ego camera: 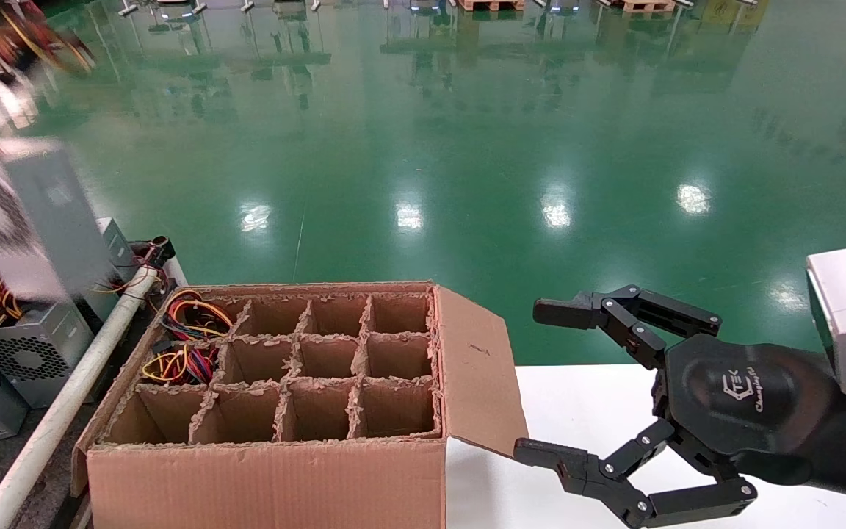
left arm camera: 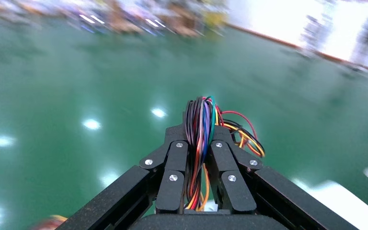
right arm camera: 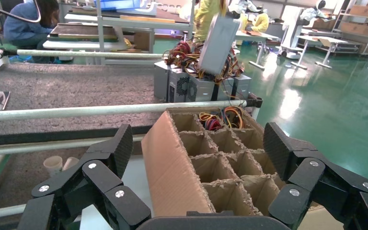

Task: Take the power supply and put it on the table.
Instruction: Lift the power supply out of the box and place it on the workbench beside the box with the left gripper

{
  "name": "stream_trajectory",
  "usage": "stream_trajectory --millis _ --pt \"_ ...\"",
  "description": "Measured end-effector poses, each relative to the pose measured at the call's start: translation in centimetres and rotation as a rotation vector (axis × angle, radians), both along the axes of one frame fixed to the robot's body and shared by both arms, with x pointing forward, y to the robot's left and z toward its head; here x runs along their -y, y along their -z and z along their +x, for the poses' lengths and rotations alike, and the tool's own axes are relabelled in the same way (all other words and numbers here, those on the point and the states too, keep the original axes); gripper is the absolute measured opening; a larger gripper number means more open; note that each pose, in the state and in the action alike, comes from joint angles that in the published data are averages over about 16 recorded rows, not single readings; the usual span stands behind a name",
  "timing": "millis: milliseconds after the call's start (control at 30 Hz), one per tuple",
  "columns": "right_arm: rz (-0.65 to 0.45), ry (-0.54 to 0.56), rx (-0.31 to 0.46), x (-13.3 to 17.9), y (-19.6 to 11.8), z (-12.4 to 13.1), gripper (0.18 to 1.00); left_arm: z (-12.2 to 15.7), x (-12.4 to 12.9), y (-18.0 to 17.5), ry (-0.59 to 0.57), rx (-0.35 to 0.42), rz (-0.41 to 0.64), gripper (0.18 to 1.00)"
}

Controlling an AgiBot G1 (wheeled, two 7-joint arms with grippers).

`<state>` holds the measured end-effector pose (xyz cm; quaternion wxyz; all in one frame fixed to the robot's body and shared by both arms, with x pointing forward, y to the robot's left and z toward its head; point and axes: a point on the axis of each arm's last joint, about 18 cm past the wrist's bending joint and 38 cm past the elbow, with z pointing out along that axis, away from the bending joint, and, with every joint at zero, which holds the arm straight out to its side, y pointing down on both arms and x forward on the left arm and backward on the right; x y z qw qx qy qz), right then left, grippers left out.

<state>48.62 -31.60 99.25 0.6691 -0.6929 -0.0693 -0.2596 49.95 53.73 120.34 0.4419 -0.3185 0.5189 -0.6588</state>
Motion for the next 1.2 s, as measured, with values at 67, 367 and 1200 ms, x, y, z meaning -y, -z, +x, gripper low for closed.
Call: stream_trajectory --millis 67,367,1200 --pt "0.000 0.000 0.000 0.0 0.0 0.0 1.000 -0.2 -1.2 -1.5 -0.063 0.040 -0.023 0.212" --pt "0.000 0.000 0.000 0.0 0.0 0.0 1.000 -2.4 -6.6 -6.1 -0.348 0.168 -0.077 0.211" --pt "0.000 0.000 0.000 0.0 0.0 0.0 1.000 -16.6 -20.5 2.4 -0.739 0.084 -0.153 0.209"
